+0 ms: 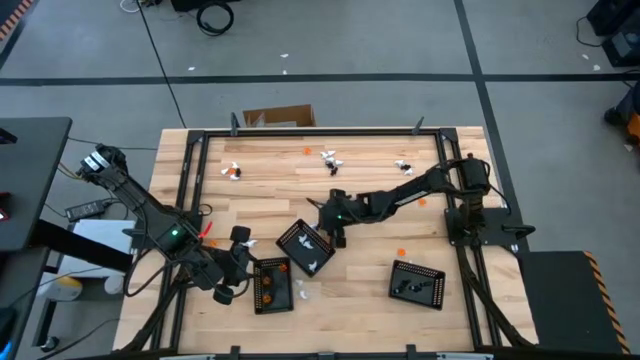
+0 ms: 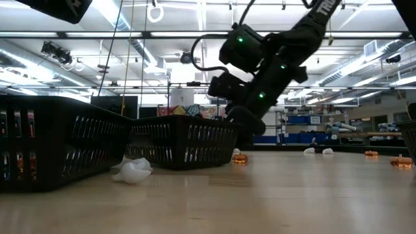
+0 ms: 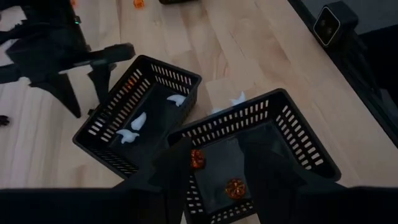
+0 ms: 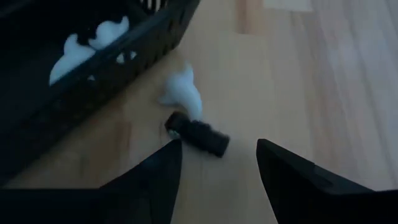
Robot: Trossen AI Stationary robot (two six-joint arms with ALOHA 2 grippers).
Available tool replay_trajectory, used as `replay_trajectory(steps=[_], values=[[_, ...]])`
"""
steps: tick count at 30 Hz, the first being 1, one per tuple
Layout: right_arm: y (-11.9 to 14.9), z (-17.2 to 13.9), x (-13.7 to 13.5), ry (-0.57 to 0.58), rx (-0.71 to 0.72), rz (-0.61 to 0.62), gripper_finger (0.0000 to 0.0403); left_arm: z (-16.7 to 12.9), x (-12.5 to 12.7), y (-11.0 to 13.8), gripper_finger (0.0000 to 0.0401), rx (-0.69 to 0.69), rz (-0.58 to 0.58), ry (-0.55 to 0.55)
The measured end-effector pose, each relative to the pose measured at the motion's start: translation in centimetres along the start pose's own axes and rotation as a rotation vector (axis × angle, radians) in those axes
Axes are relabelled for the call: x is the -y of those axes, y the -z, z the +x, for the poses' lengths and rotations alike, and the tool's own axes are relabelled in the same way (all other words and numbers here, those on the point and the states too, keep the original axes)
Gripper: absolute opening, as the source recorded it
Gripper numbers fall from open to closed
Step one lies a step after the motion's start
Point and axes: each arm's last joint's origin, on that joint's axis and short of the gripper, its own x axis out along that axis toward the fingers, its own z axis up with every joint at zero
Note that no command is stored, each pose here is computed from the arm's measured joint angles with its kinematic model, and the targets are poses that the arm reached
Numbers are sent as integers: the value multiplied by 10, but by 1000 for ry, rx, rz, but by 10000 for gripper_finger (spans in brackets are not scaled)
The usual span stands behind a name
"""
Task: Sort Halloween decoration
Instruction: Put the black skeleton toy into the right black basket
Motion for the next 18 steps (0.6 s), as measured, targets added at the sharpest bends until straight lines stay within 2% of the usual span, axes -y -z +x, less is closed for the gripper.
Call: replay_trajectory(steps=[4,7,18], values=[[0,-1,10,-24,0,16,213,0,0,0,155,0,-1,0],[-2,0,13,-85,33,-20,213,0,0,0,155,-1,-1,0],[-3,7,18,-158,107,-105,213,0,0,0,155,0,-2,0]])
